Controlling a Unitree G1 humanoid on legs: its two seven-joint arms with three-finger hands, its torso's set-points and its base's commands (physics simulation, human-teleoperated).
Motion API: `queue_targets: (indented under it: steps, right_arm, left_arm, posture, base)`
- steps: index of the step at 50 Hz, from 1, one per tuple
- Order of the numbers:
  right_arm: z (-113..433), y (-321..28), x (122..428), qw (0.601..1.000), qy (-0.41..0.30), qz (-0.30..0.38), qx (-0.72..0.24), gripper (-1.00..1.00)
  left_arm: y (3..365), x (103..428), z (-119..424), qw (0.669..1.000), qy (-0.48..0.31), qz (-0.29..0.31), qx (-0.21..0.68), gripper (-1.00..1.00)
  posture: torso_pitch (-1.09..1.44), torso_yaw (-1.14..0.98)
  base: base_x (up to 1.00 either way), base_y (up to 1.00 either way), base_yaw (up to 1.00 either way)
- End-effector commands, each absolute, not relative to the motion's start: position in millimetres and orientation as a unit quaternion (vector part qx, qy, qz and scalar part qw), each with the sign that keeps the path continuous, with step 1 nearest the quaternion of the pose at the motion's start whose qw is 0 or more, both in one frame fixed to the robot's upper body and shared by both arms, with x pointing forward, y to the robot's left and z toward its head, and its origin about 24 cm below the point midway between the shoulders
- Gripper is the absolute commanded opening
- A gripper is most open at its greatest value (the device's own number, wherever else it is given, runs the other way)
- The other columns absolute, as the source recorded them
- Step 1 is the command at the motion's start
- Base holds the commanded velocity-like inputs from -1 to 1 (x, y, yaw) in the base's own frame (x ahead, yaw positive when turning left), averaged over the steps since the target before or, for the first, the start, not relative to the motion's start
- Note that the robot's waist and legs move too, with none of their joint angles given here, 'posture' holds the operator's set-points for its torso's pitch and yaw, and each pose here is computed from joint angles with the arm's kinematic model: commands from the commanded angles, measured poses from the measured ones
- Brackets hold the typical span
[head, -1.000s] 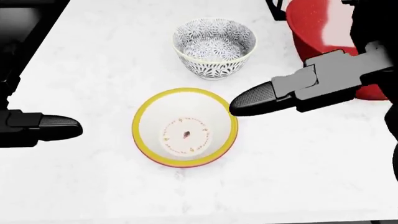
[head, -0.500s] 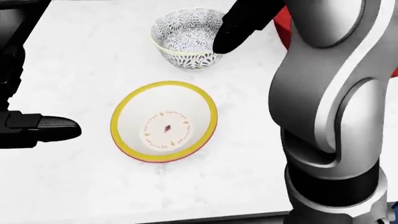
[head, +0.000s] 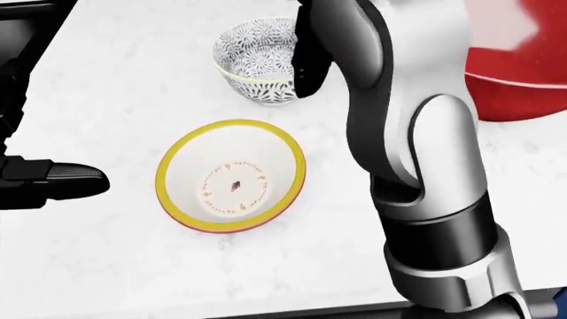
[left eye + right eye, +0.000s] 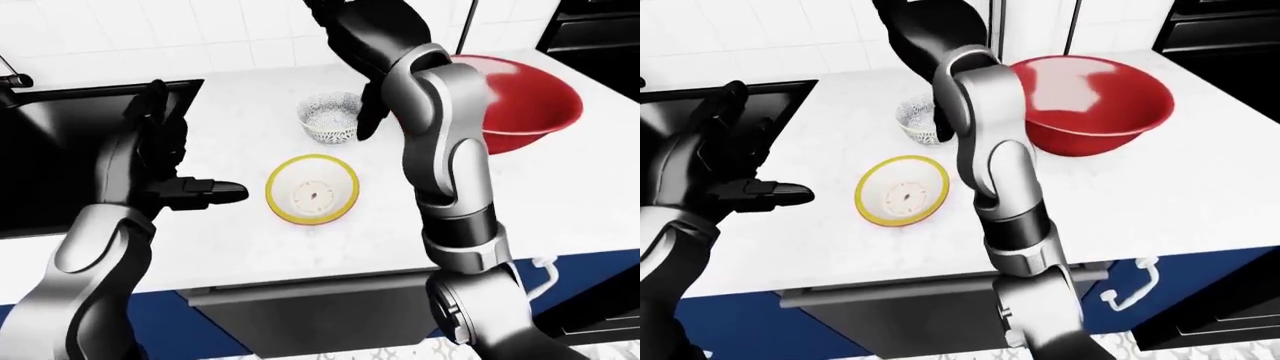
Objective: Stack the bowls from largest to smallest.
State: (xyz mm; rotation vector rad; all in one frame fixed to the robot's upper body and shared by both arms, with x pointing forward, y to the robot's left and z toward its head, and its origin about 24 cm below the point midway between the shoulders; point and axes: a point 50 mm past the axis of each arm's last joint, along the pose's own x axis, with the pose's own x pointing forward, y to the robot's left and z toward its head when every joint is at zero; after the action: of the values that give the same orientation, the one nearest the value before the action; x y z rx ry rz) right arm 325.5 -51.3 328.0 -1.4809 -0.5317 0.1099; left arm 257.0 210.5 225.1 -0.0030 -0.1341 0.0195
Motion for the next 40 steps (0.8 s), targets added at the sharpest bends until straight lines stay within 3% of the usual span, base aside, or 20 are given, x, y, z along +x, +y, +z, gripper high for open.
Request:
queue_targets:
  steps: [1,18,40]
  right_arm:
    - [341.6,-47.0,317.0,0.686,-0.280,0.029,-0.671,1.00]
    - [310.4,-50.2,343.0,0.662,-0.255,0.049,-0.703,0.99]
    - [276.7,-47.9,378.8,0.642,-0.226,0.060,-0.730,0.58]
  left_arm:
    - [210.8,252.5,240.1,0.994,-0.110,0.012,0.006,1.00]
    - [212.8,255.2,238.1,0.994,-0.108,0.013,0.007,1.00]
    - [216.9,255.9,234.4,0.994,-0.106,0.016,0.007,1.00]
  posture:
    - [0.00,0.00]
    - [0.00,0.00]
    - [0.00,0.00]
  base:
    - [0.00,0.00,0.00]
    - [0.00,0.00,0.00]
    - [0.00,0.00,0.00]
